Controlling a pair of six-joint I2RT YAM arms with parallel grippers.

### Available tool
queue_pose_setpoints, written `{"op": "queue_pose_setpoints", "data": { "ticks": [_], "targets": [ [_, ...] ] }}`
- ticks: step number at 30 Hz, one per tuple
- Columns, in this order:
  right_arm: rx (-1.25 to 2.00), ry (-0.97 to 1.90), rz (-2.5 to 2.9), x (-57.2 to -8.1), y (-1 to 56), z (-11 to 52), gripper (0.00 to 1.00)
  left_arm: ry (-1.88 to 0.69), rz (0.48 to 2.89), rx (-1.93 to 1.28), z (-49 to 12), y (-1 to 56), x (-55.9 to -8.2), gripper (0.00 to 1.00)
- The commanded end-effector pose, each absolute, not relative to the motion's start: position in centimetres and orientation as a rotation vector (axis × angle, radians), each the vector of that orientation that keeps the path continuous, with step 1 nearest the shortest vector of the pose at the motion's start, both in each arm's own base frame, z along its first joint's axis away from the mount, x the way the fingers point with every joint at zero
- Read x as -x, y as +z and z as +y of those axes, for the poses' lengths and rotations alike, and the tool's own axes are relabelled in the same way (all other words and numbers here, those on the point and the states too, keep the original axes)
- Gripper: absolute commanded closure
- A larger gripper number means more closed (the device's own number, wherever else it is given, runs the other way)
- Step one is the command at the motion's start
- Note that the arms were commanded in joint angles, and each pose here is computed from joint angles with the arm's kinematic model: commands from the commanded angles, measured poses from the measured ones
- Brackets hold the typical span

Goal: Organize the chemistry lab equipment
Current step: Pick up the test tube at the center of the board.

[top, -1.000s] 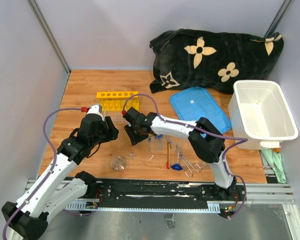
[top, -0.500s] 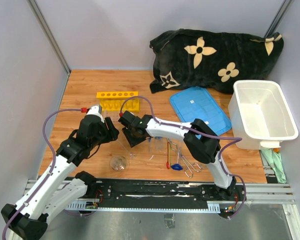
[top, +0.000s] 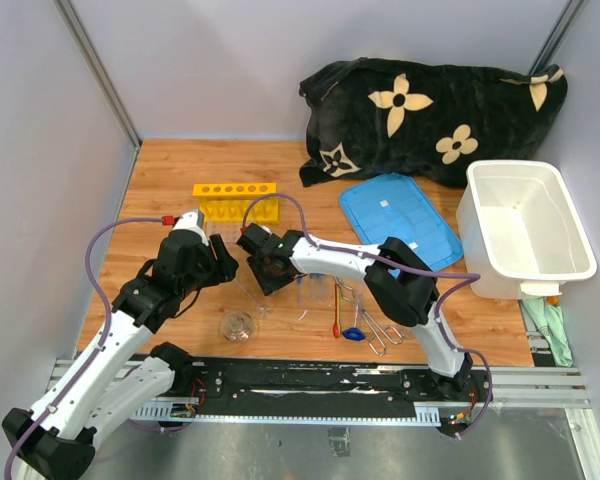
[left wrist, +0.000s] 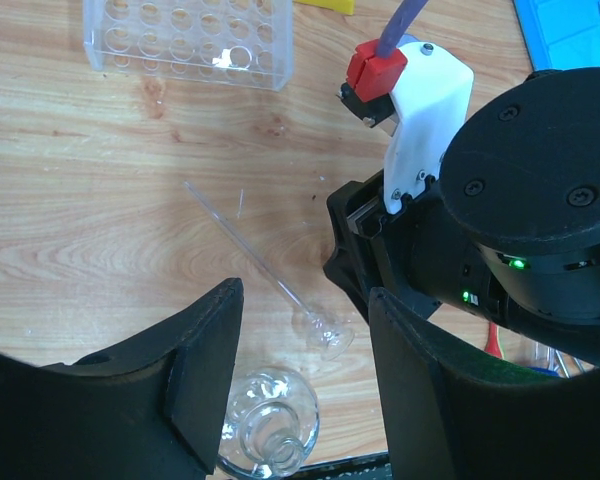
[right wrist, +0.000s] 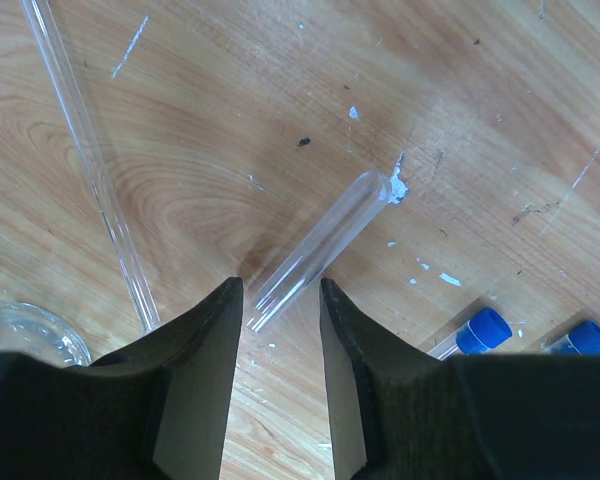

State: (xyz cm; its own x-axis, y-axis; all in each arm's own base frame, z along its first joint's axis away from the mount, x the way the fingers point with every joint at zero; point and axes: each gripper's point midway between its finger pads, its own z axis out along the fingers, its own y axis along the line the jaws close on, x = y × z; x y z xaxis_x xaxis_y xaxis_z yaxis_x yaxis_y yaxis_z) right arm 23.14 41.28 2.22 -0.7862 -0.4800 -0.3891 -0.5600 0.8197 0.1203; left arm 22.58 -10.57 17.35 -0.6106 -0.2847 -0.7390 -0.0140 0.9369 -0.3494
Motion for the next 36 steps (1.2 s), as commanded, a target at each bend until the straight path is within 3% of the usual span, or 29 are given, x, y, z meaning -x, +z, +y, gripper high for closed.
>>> {"op": "queue_pose_setpoints", "data": {
  "ticks": [1, 14, 20, 24, 36],
  "targets": [
    [0.789, 0.255, 2.715, -22.6, 0.5, 40.7, 0.62, -0.399, 2.171, 0.207, -10.5, 17.9, -22.9, 0.42],
    [0.851, 0.194, 2.742, -21.3, 0.6, 38.2, 0.72, -0.4, 2.186, 0.207, -10.7, 17.4, -23.0, 0.42],
    [0.863, 0.137, 2.721, -21.5, 0.3, 37.0, 0.92, -0.407, 2.19, 0.229, -10.7, 17.3, -22.9, 0.4],
    [0.858, 0.137, 2.636, -22.0, 1.9, 35.9, 0.99, -0.445, 2.189, 0.247, -11.3, 17.0, -23.0, 0.39],
    [0.773, 0.323, 2.302, -22.1, 8.7, 32.6, 0.99, -0.675, 2.116, 0.29, -14.4, 18.9, -24.0, 0.4]
  ]
}}
